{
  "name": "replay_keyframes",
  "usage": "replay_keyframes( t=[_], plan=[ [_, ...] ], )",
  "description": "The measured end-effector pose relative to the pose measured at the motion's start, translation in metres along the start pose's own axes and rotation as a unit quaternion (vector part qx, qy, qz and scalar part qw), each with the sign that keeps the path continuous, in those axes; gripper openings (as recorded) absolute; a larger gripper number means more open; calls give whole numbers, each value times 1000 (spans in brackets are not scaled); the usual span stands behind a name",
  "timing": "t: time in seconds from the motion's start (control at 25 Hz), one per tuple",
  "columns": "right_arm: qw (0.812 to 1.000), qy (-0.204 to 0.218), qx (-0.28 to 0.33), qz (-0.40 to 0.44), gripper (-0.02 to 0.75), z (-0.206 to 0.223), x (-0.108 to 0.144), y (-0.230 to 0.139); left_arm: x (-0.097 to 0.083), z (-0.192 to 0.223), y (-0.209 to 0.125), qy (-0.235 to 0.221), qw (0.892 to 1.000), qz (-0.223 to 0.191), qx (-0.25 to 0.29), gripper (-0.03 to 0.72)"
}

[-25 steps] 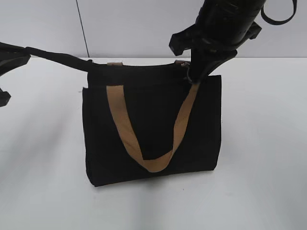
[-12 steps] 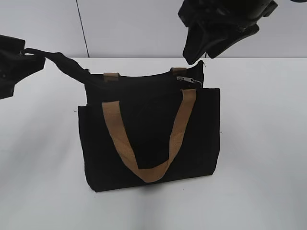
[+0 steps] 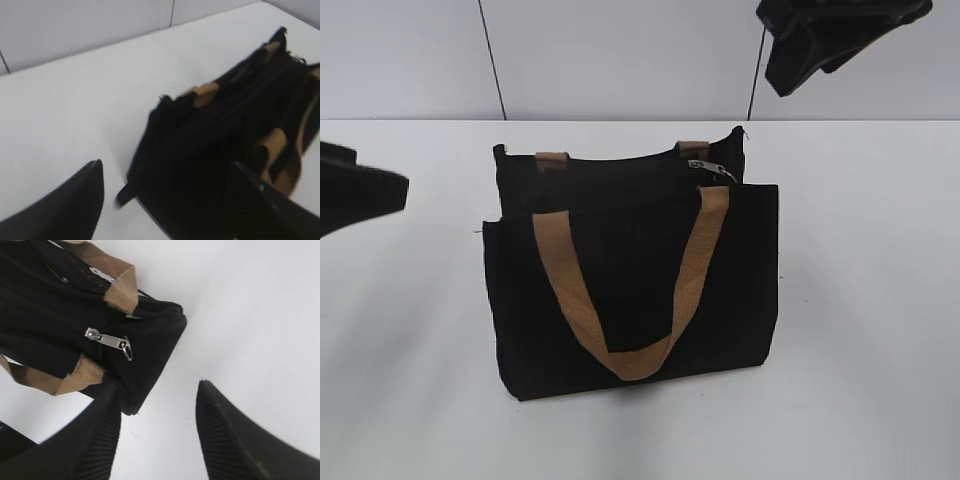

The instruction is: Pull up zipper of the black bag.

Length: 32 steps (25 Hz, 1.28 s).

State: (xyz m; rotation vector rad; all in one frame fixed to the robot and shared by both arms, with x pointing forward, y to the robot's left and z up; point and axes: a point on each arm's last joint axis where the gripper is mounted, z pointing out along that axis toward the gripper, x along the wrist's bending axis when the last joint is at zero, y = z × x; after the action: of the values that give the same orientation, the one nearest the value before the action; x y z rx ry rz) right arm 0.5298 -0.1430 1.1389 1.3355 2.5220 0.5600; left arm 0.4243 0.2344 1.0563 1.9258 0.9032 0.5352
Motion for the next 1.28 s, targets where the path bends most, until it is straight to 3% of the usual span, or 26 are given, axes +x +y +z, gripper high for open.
replay_keyframes(
  t=[0.08, 0.2, 0.4, 0.6, 0.84, 1.04, 1.28],
  plan=[
    [1000, -12, -5, -5, 382, -5, -2, -1, -7, -5, -1, -37, 999, -6, 38, 565],
    [999, -32, -10, -5, 382, -11, -5, -3, -8, -11, 2, -51, 994, -21, 91, 556],
    [997, -66, -4, 50, 382, -13, -30, -7, 11, -28, 30, 53, 989, -78, 115, 553],
    [989, -100, -8, 104, 382, -26, -70, -20, 28, -51, 53, 161, 971, -112, 137, 529],
    [983, -103, -42, 145, 382, -60, -100, -42, 40, -51, 53, 203, 943, -154, 212, 508],
    [982, -89, -68, 155, 382, -84, -99, -66, 38, -52, 48, 197, 935, -166, 244, 507],
    [981, -82, -68, 159, 382, -87, -68, -123, 27, -62, 32, 190, 931, -174, 260, 507]
  ],
)
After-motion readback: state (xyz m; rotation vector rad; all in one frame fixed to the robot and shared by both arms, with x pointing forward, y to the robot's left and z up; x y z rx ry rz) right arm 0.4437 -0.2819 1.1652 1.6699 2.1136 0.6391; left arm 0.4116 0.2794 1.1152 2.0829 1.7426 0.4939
